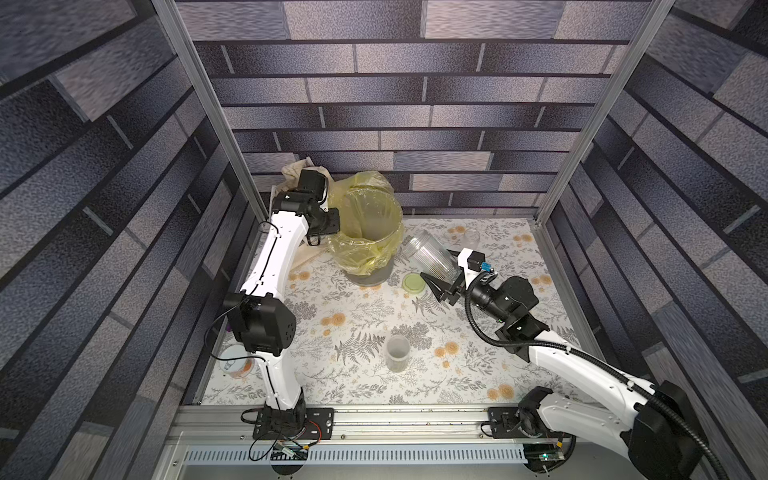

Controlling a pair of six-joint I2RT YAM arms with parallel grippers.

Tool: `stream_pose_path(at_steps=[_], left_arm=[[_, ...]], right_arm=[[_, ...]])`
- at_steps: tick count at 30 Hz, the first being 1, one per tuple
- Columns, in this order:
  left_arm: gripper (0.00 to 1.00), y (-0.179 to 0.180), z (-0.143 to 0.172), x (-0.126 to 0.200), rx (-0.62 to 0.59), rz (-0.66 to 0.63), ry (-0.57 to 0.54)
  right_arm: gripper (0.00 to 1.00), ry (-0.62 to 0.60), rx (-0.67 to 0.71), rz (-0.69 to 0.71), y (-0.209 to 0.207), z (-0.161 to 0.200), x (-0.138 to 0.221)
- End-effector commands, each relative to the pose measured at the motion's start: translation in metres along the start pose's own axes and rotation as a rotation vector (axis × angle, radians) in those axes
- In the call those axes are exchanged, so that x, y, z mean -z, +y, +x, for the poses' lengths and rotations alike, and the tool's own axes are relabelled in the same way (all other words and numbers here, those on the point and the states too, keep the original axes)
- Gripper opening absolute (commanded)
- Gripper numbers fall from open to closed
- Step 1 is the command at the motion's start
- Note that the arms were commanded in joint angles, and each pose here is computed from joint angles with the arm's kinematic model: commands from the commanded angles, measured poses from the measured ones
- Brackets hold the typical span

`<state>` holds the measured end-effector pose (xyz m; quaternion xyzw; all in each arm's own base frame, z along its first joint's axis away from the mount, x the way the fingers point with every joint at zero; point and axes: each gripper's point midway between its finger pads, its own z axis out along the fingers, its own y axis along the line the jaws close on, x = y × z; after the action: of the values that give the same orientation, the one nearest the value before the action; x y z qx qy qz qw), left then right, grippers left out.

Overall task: Empty moldy mung beans from jars
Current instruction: Move the trash bin to the center of the board.

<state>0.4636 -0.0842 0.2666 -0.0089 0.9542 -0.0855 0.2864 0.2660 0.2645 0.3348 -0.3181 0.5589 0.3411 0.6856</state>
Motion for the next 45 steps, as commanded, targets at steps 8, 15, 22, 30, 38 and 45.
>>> stream_pose_path(at_steps=[8,15,22,30,38,45], left_arm=[[0.32,-0.062,0.022,0.002,-0.158,0.074,0.107],[0.32,-0.102,0.032,0.0,-0.219,0.135,0.148],[0.32,-0.13,0.05,0.013,-0.251,0.212,0.181],[0.34,-0.13,0.069,0.023,-0.249,0.261,0.204],[0.85,-0.123,0.062,0.026,-0.246,0.266,0.142],[1.0,-0.132,0.039,0.052,-0.297,0.268,0.009]], right_arm=[[0.42,-0.13,0.06,0.019,0.001,-0.051,0.011],[0.42,-0.127,0.066,0.029,0.002,-0.053,0.016],[0.42,-0.125,0.072,0.039,0.002,-0.054,0.021],[0.42,-0.109,0.066,0.048,-0.001,-0.05,0.018],[0.41,-0.097,0.058,0.039,-0.003,-0.049,0.009],[0.41,-0.091,0.054,0.034,-0.003,-0.051,0.006]])
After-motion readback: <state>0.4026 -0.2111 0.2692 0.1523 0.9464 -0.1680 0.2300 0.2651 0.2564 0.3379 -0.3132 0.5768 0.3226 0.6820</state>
